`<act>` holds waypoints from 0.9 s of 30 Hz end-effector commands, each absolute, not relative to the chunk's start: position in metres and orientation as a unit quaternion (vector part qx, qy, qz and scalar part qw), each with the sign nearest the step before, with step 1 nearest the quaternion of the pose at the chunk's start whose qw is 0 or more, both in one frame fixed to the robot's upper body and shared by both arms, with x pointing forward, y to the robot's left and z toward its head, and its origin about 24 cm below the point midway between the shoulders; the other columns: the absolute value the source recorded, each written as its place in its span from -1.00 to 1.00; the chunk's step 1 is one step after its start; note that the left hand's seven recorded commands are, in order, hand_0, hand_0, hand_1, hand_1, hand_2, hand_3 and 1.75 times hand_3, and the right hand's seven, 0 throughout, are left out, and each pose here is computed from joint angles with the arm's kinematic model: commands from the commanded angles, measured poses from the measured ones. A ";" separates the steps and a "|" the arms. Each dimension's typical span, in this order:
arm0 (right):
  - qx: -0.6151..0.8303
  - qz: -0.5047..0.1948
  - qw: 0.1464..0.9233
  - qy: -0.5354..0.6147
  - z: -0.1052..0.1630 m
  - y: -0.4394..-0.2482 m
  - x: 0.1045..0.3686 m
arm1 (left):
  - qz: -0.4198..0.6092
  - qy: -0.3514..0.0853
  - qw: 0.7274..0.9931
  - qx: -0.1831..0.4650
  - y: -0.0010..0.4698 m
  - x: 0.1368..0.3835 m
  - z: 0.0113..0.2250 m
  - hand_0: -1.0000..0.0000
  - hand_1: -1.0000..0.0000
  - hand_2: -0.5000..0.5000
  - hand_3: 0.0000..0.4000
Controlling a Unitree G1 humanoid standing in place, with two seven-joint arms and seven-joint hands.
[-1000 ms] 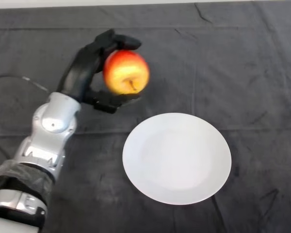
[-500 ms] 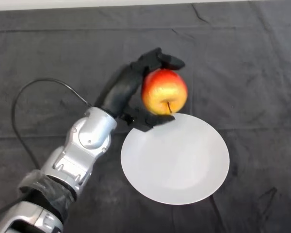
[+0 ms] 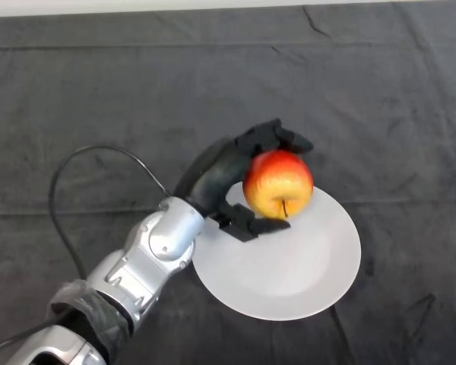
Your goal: Move the apple to the plate
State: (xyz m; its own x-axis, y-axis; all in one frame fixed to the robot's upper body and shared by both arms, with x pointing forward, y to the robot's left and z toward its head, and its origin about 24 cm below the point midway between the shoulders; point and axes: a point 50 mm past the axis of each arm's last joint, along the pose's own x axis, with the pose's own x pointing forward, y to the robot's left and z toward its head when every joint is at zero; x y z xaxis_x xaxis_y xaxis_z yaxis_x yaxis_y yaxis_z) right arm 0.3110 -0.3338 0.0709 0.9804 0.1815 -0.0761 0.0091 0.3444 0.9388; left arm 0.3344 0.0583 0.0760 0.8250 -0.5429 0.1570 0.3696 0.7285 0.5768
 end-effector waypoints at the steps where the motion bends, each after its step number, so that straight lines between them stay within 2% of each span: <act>1: 0.569 0.051 0.819 0.061 0.080 -0.340 0.311 | -0.245 -0.148 0.919 0.271 0.060 0.337 0.072 -1.00 -1.00 0.00 1.00; 10: 0.569 0.052 0.818 0.061 0.080 -0.341 0.311 | -0.270 -0.122 0.910 0.290 0.054 0.334 0.057 -1.00 -1.00 0.00 1.00; 18: 0.569 0.052 0.818 0.061 0.080 -0.341 0.311 | -0.283 -0.106 0.904 0.302 0.055 0.336 0.053 -1.00 -1.00 0.00 1.00; 19: 0.570 0.052 0.818 0.061 0.080 -0.341 0.311 | -0.283 -0.104 0.904 0.303 0.055 0.337 0.053 -0.72 -0.87 0.07 0.87; 20: 0.570 0.052 0.818 0.061 0.080 -0.341 0.311 | -0.284 -0.103 0.904 0.303 0.055 0.337 0.053 -0.65 -0.80 0.08 0.80; 21: 0.570 0.052 0.818 0.061 0.080 -0.341 0.311 | -0.284 -0.102 0.904 0.304 0.055 0.337 0.053 -0.33 -0.57 0.12 0.57; 22: 0.570 0.052 0.818 0.061 0.080 -0.341 0.311 | -0.284 -0.102 0.903 0.305 0.056 0.338 0.054 0.29 -0.31 0.30 0.31; 23: 0.570 0.052 0.818 0.061 0.080 -0.341 0.311 | -0.284 -0.101 0.903 0.305 0.056 0.338 0.054 0.81 -0.23 0.52 0.23; 24: 0.570 0.052 0.818 0.061 0.080 -0.341 0.311 | -0.284 -0.101 0.903 0.306 0.056 0.338 0.054 1.00 -0.08 0.54 0.08; 25: 0.570 0.052 0.818 0.061 0.080 -0.341 0.311 | -0.283 -0.101 0.903 0.307 0.057 0.339 0.054 1.00 -0.07 0.53 0.07; 27: 0.570 0.052 0.818 0.061 0.080 -0.341 0.311 | -0.282 -0.102 0.903 0.307 0.057 0.339 0.055 1.00 0.15 0.43 -0.15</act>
